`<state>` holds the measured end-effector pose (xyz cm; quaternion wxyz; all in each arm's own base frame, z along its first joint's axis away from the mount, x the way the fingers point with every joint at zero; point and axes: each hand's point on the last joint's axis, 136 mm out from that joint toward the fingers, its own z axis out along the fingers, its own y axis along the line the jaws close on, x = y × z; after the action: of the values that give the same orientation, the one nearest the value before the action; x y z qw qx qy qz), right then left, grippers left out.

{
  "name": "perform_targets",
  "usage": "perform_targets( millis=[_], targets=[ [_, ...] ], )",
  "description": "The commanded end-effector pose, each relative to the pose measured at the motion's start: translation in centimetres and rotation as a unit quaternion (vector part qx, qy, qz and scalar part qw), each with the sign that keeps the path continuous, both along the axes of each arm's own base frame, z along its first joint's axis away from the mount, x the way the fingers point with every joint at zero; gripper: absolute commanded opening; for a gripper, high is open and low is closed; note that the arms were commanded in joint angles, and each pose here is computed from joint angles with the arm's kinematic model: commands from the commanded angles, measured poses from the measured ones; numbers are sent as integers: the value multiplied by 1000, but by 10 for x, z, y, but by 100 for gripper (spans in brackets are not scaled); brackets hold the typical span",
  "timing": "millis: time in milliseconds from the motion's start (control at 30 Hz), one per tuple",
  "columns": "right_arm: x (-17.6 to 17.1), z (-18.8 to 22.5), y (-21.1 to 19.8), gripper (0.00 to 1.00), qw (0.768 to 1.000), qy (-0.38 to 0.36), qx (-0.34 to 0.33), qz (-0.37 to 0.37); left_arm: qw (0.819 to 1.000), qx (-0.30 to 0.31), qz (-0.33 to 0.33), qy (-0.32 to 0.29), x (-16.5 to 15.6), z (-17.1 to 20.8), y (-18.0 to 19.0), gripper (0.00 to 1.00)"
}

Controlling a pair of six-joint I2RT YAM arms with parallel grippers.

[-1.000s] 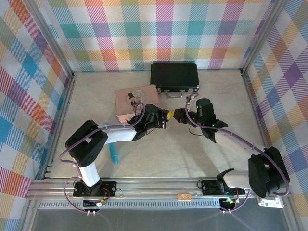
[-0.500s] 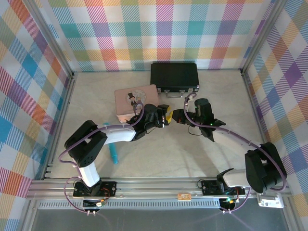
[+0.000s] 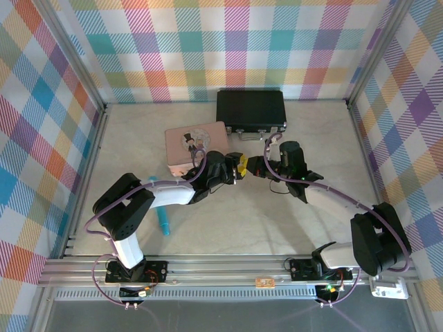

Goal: Unlock the padlock with the key

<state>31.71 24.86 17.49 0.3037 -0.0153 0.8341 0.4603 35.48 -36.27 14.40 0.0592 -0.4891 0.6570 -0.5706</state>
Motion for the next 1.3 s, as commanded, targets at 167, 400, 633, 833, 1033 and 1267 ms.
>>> perform_targets(
  millis=[167,400,633,833,1033,1267],
  targets=[
    [-7,9,3,0,1000,-10,15,10,999,-33,9,-10,3,15,2,29],
    [-8,7,4,0,1000,-6,18,10,999,-33,12,-11,2,17,4,23],
    [-10,10,-1,0,1000,-10,12,4,1000,-21,16,-9,1,9,8,4],
    [-16,13,-9,0,1000,-12,-1,-2,999,13,19,-36,5,11,17,0],
    [-19,20,-11,0,1000,-23,-1,-1,998,16,14,-51,10,15,18,0],
    [-12,20,3,0,999,-12,23,24,998,-50,-6,-49,11,31,-1,49]
  ],
)
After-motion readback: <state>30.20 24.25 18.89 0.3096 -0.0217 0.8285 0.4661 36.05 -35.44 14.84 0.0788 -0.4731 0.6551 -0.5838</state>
